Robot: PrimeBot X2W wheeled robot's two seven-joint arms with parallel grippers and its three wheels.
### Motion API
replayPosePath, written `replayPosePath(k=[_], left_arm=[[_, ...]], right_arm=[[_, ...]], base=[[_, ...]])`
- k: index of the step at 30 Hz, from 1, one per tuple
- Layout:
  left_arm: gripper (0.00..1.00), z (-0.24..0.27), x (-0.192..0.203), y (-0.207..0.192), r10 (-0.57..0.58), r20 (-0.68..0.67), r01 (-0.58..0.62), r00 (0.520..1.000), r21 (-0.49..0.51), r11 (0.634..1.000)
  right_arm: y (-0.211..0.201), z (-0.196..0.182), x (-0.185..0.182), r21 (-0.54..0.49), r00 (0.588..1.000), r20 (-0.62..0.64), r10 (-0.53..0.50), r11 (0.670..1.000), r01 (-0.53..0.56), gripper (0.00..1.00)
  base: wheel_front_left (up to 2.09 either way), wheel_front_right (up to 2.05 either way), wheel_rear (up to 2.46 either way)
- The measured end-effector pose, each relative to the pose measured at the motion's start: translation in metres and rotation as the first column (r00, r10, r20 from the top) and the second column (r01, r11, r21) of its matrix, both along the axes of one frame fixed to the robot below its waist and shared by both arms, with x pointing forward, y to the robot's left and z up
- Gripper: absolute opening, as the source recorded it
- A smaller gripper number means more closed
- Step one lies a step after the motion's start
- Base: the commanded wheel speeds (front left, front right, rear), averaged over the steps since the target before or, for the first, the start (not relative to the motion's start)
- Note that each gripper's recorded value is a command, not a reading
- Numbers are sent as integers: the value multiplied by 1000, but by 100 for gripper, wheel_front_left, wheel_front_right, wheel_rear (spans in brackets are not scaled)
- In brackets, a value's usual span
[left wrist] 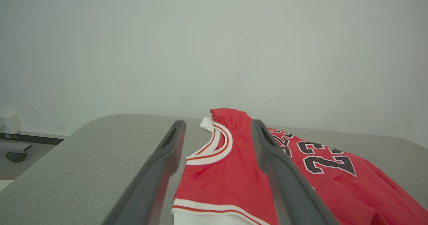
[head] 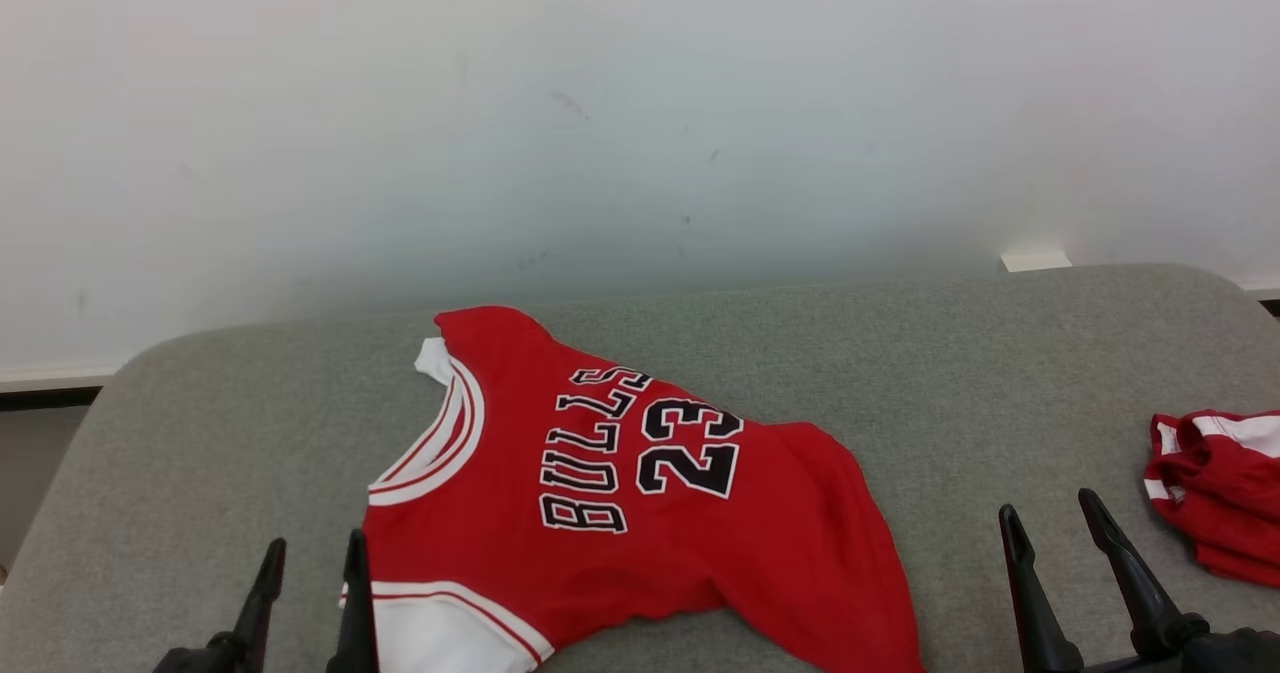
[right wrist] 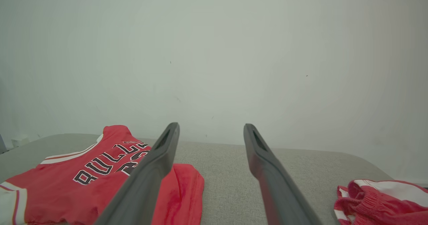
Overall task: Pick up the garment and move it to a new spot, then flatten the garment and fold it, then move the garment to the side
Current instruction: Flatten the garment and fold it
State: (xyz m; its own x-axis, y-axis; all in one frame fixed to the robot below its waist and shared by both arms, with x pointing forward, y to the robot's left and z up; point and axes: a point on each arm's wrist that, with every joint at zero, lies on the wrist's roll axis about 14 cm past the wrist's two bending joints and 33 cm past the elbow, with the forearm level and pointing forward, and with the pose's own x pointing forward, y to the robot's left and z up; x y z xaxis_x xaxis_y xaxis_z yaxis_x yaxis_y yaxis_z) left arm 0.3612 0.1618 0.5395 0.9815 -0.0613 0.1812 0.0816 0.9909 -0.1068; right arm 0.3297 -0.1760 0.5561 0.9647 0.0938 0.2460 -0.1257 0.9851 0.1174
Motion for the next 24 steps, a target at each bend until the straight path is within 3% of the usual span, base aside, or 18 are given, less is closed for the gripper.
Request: replayPosePath(k=[14,18,24], left_arm=[[100,-17,0,4,-2,-47,2,999,-3,1000],[100,-53,-8,6,0,-170,2,985,7,1000],[100,-94,-16,12,2,-375,6,927,21,1000]], right_arm=[[0,-9,0,-3,1000,-27,-1,1000,1,100],[-1,-43,-10,-9,991,-136,3,1000,-5,100],[17,-115,-27,25,894,-440,87,996,-85,100]], base=[[0,0,0],[0,0,0],[0,0,0]])
